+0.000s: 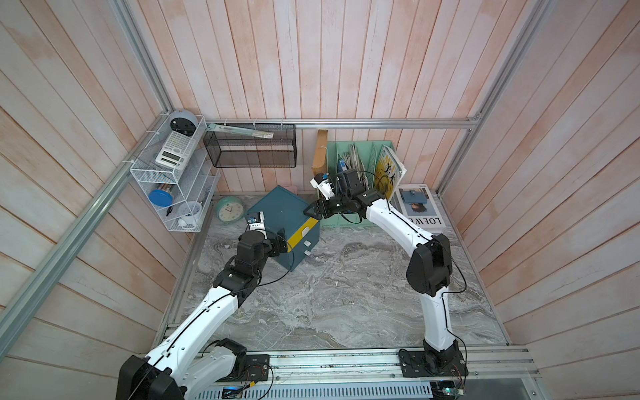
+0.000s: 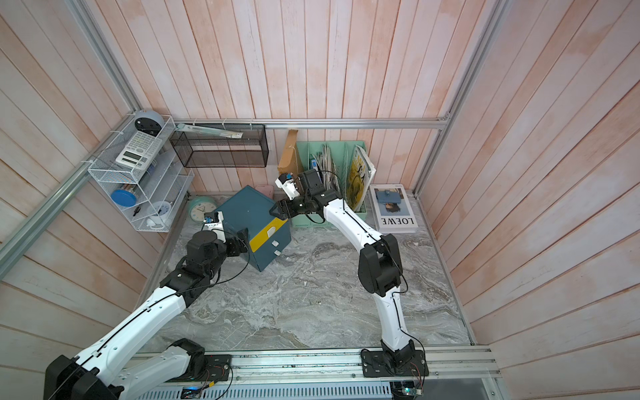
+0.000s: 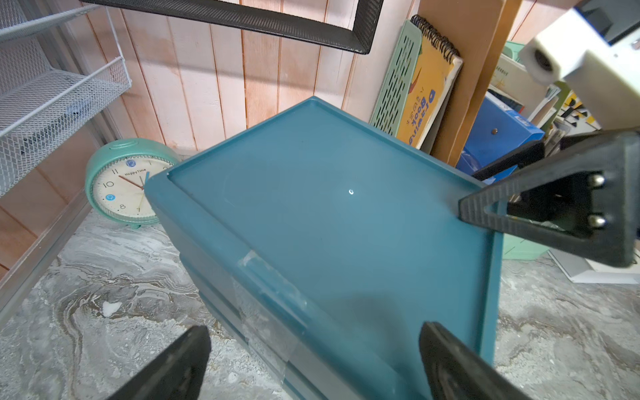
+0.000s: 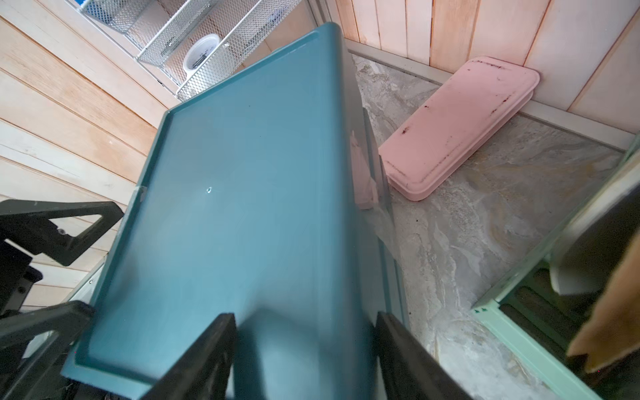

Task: Put the bluetooth earphones in the drawer according to color
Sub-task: Adjust the storage box at the center of the board.

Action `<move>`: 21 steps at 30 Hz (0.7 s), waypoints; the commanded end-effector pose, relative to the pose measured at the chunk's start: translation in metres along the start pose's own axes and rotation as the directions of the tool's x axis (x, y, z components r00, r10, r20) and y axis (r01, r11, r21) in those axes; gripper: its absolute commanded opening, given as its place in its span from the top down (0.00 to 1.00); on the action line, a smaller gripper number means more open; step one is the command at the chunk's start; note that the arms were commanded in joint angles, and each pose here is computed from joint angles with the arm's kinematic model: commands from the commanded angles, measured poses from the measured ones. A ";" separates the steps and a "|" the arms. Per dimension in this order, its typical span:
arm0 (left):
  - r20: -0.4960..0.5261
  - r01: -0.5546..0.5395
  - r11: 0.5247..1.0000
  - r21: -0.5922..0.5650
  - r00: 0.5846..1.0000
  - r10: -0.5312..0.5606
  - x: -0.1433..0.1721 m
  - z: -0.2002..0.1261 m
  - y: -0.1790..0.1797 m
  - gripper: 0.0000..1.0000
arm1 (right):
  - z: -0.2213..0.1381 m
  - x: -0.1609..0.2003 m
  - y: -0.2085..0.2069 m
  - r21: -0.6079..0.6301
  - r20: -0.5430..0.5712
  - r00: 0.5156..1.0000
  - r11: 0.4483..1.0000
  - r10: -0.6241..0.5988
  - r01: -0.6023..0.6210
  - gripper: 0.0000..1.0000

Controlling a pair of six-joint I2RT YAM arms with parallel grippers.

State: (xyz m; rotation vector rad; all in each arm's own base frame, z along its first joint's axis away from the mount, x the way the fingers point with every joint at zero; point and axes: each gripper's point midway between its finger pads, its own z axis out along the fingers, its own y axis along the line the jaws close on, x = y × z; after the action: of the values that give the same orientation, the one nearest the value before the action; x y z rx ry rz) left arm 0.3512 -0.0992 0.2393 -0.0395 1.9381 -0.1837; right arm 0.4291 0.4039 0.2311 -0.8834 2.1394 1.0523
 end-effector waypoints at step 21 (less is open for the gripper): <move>-0.053 -0.069 0.983 0.171 0.995 0.079 0.013 0.023 -0.033 0.00 | -0.043 0.091 0.057 -0.051 -0.069 0.981 0.981 0.183 -0.186 0.41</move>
State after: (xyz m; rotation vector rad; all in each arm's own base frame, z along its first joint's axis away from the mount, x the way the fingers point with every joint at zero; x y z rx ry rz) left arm 0.3621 -0.1252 0.2355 0.0906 1.9424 -0.2799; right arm 0.3574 0.3599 0.2305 -0.7132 2.2045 1.1107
